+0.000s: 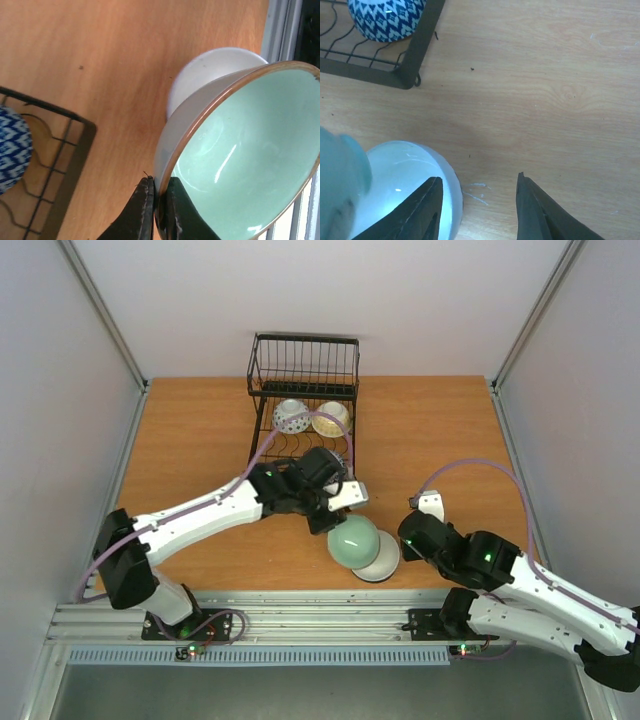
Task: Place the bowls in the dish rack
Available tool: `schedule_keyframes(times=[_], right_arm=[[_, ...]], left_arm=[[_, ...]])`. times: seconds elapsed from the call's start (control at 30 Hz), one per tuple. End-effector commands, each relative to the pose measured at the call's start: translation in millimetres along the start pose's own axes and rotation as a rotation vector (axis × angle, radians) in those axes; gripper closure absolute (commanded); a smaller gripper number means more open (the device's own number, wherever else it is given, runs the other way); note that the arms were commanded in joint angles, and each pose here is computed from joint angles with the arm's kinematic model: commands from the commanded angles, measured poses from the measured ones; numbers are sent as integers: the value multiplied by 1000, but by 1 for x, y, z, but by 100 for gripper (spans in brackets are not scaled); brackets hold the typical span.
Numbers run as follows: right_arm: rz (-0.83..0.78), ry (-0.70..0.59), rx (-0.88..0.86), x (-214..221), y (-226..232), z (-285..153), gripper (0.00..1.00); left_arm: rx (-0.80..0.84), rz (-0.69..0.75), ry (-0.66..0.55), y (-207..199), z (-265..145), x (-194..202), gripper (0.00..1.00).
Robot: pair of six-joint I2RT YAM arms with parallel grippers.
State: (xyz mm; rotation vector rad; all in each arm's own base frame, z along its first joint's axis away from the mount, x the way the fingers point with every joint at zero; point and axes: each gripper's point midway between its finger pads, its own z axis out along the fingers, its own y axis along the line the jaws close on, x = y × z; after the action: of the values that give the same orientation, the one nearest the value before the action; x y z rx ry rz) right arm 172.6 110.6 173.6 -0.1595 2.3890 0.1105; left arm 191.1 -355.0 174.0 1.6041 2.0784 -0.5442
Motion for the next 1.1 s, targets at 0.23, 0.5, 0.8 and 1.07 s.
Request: schedule_keyframes(times=[0.23, 0.5, 0.8, 1.07], right_arm=[[-17, -111, -264, -34, 44, -27, 37], [6, -200, -701, -58, 120, -62, 12], [18, -247, -881, -66, 152, -72, 1], [48, -274, -868, -64, 143, -71, 1]], left_arm=[[73, -159, -285, 53, -70, -16, 100], [138, -304, -334, 81, -80, 12, 99], [396, -306, -432, 54, -105, 4, 99], [530, -281, -493, 38, -120, 2, 99]])
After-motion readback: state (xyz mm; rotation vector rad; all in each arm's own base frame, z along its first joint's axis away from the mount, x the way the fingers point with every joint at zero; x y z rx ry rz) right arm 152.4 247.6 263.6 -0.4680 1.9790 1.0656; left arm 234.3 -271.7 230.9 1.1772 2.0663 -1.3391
